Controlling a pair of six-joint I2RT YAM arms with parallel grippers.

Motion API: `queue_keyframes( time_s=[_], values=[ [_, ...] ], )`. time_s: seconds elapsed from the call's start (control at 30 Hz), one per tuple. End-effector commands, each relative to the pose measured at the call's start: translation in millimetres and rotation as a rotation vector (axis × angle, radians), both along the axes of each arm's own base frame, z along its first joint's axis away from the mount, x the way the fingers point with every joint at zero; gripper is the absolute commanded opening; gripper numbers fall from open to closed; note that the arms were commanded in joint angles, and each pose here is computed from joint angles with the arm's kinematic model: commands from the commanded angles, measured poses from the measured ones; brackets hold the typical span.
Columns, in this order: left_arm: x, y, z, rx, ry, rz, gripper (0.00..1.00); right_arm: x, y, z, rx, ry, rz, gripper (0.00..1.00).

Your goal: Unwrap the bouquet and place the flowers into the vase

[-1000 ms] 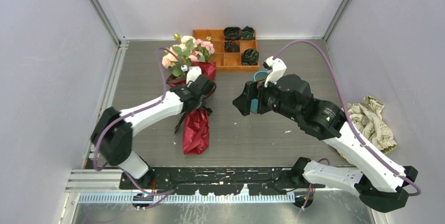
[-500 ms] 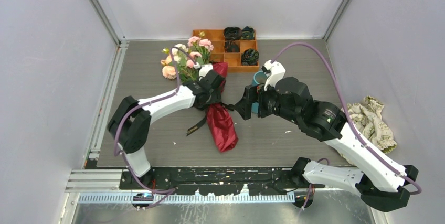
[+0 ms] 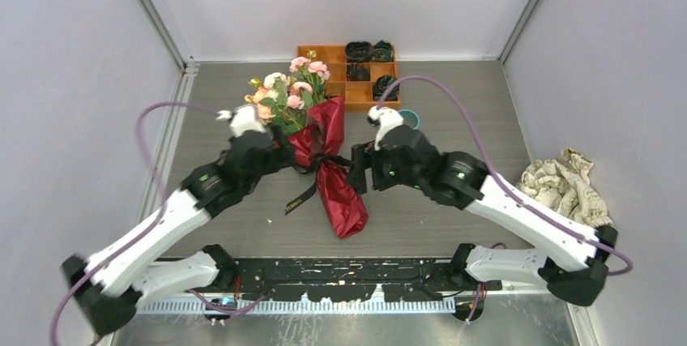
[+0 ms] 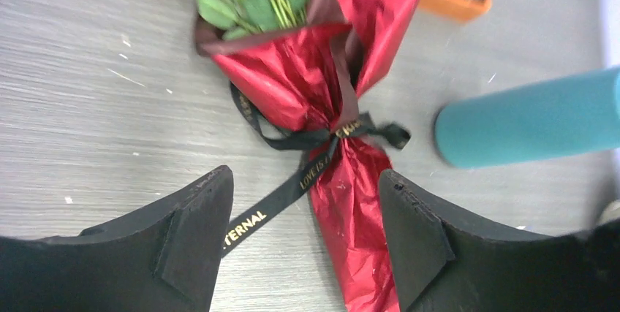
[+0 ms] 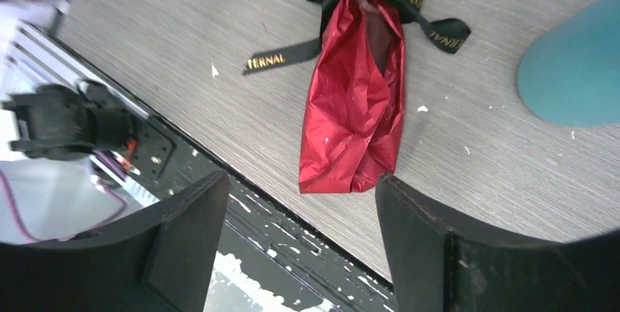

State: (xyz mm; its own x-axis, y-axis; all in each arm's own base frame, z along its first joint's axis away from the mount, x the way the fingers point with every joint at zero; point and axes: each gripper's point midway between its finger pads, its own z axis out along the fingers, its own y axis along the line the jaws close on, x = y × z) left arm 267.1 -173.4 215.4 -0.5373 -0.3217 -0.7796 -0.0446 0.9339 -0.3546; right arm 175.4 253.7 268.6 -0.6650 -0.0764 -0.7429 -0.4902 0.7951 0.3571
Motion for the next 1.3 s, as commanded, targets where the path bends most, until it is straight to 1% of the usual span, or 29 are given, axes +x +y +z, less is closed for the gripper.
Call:
queue_keyframes(
  time_s=[0.0, 0.13, 0.27, 0.43, 0.57, 0.7, 0.83, 1.0, 1.27],
  values=[
    [-30, 72, 42, -0.023, -0.139, 0.19, 0.72, 9, 35, -12, -0.041, -0.004, -0.002, 0.74],
    [-57, 106, 59, -0.062, -0.195, 0.235, 0.71, 11, 73, -43, -0.134, 0.037, 0.031, 0.6],
    [-73, 127, 72, -0.082, -0.231, 0.263, 0.7, 15, 108, -76, -0.197, 0.067, 0.056, 0.52],
    [-78, 133, 74, -0.072, -0.231, 0.261, 0.69, 36, 136, -101, -0.273, 0.062, 0.043, 0.48],
    [-80, 133, 74, -0.078, -0.231, 0.255, 0.69, 61, 140, -118, -0.378, 0.024, -0.023, 0.42],
    [-83, 137, 75, -0.088, -0.243, 0.26, 0.69, 84, 140, -133, -0.429, 0.03, -0.07, 0.41],
    [-86, 142, 75, -0.088, -0.253, 0.27, 0.69, 102, 134, -147, -0.446, 0.056, -0.108, 0.38],
    [-86, 143, 76, -0.086, -0.257, 0.274, 0.69, 112, 125, -158, -0.474, 0.057, -0.145, 0.38],
    [-81, 136, 69, -0.077, -0.241, 0.266, 0.69, 126, 125, -171, -0.466, 0.081, -0.155, 0.37]
  ],
)
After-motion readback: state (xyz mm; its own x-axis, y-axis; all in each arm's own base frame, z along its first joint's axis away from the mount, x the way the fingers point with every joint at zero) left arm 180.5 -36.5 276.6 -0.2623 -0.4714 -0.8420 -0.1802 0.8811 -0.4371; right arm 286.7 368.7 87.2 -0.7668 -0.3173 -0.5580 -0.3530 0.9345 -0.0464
